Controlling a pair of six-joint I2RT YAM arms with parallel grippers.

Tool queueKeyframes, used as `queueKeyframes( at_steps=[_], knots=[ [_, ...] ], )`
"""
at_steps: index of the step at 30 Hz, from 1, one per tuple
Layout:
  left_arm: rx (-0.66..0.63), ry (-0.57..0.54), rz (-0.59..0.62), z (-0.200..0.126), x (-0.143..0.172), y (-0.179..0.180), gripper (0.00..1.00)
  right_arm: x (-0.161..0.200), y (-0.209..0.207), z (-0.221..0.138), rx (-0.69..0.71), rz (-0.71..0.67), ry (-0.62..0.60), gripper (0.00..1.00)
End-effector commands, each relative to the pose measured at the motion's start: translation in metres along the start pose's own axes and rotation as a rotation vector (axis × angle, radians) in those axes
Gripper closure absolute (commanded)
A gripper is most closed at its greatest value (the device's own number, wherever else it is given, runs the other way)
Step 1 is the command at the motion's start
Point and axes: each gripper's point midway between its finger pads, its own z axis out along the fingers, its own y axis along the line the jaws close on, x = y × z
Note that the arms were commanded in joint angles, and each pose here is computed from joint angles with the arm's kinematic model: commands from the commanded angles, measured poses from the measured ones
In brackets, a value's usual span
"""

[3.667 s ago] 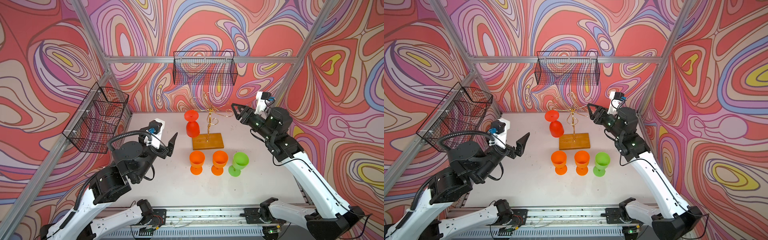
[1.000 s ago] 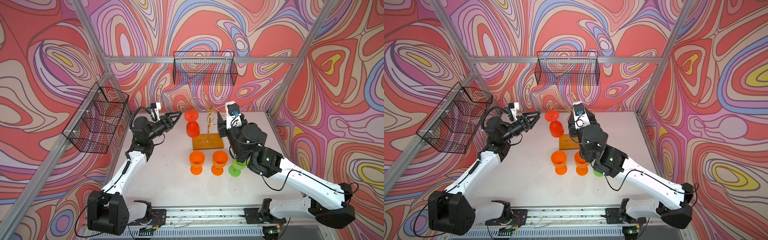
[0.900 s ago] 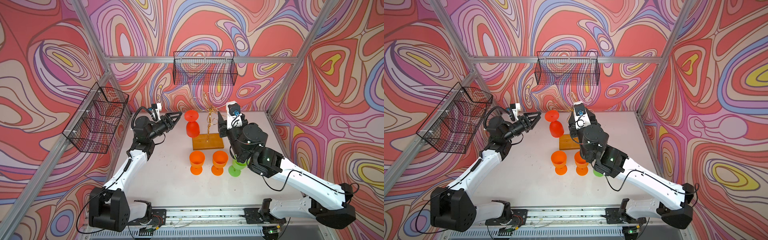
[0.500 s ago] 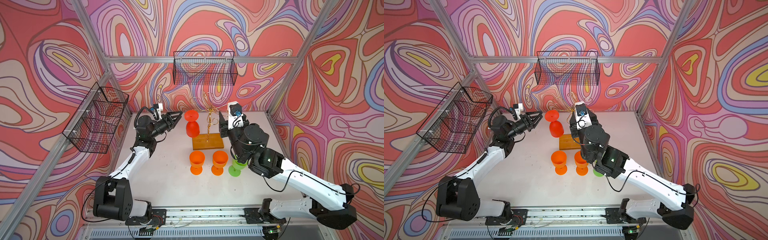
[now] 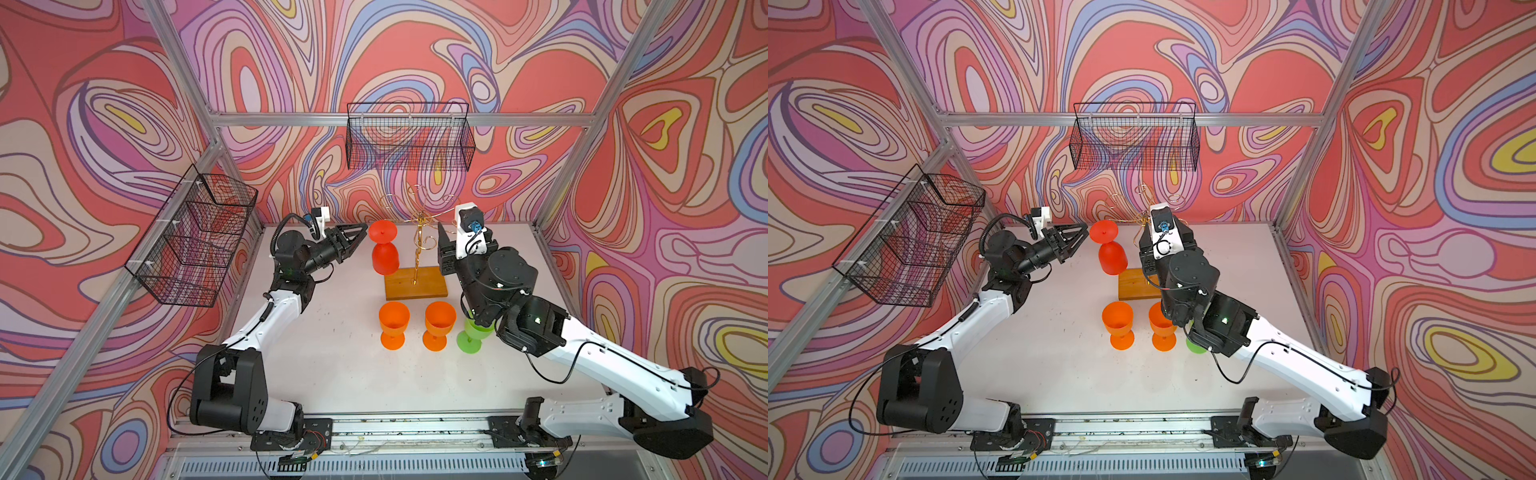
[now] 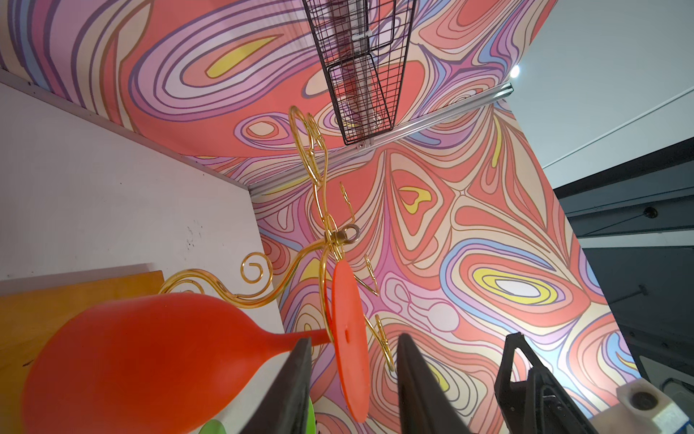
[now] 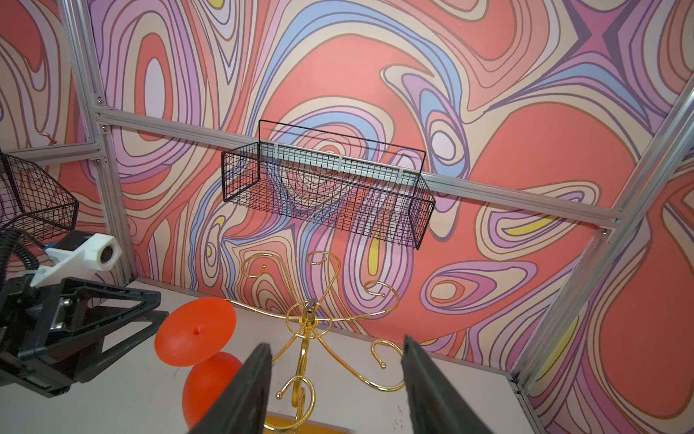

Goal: Take the wine glass off the wine glass rack
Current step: Pick up the wine glass from the wine glass rack.

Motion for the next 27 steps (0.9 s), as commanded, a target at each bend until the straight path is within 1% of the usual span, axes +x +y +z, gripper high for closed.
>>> queueKeyframes(
  at_steps=[1, 5, 17, 19, 21, 27],
  knots=[
    [0.051, 0.023, 0.039, 0.0, -0.002, -0.022, 0.64, -0.003, -0.001, 0.001, 0.01, 0.013, -0.007, 0.41],
    [0.053, 0.045, 0.036, 0.002, 0.001, -0.022, 0.66, -0.004, -0.001, 0.001, 0.01, 0.016, -0.009, 0.41],
    [0.038, 0.106, 0.029, 0.011, 0.013, -0.017, 0.64, -0.003, 0.0, 0.002, 0.011, 0.014, -0.008, 0.41],
    [0.028, 0.112, 0.031, 0.012, 0.015, -0.015, 0.61, -0.004, -0.001, 0.002, 0.011, 0.017, -0.009, 0.41],
    [0.018, 0.115, 0.029, 0.012, 0.016, -0.012, 0.61, -0.003, 0.0, 0.001, 0.01, 0.015, -0.007, 0.41],
    [0.011, 0.117, 0.031, 0.011, 0.017, -0.009, 0.63, -0.002, -0.001, 0.001, 0.012, 0.017, -0.007, 0.41]
  ],
)
